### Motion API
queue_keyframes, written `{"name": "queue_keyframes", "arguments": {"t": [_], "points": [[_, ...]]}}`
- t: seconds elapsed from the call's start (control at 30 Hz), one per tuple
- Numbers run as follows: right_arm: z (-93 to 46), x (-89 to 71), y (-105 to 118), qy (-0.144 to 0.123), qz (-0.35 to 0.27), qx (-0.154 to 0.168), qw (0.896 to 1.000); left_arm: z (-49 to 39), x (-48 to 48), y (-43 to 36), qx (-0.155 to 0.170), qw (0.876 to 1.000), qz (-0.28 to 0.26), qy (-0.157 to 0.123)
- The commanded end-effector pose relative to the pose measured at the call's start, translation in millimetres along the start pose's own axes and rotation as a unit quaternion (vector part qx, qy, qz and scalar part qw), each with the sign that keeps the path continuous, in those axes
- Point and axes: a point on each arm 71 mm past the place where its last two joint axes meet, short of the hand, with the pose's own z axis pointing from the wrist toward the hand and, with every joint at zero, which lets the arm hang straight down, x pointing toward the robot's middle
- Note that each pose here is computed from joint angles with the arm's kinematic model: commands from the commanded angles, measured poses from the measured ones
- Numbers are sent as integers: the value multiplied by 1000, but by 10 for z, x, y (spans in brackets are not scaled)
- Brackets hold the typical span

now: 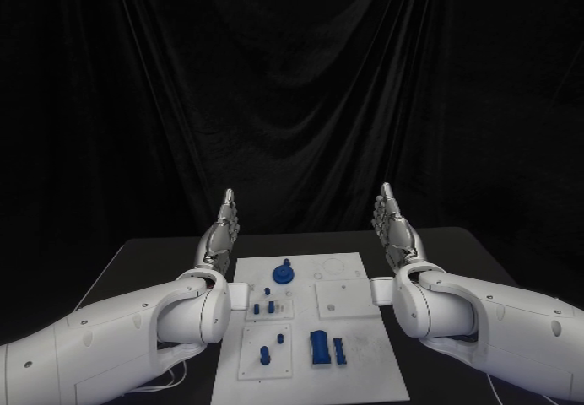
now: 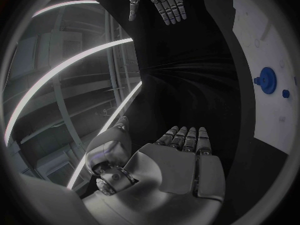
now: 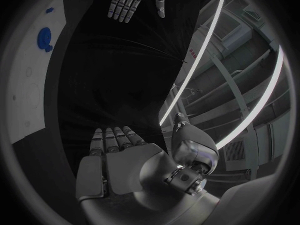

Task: Assemble the parts on the task board

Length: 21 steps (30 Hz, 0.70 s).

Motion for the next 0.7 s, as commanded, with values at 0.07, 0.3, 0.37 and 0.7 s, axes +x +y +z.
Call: {"name": "queue_keyframes", "arguments": {"t": [0.07, 0.3, 0.37, 0.7], "points": [[-2, -15, -16, -9, -4, 9, 1000, -4, -8, 0, -1, 1000, 6, -13], [-2, -15, -16, -9, -4, 9, 1000, -4, -8, 0, -1, 1000, 6, -13], [-2, -15, -16, -9, -4, 9, 1000, -4, -8, 0, -1, 1000, 6, -13], [-2, -15, -16, -9, -4, 9, 1000, -4, -8, 0, -1, 1000, 6, -13]]}}
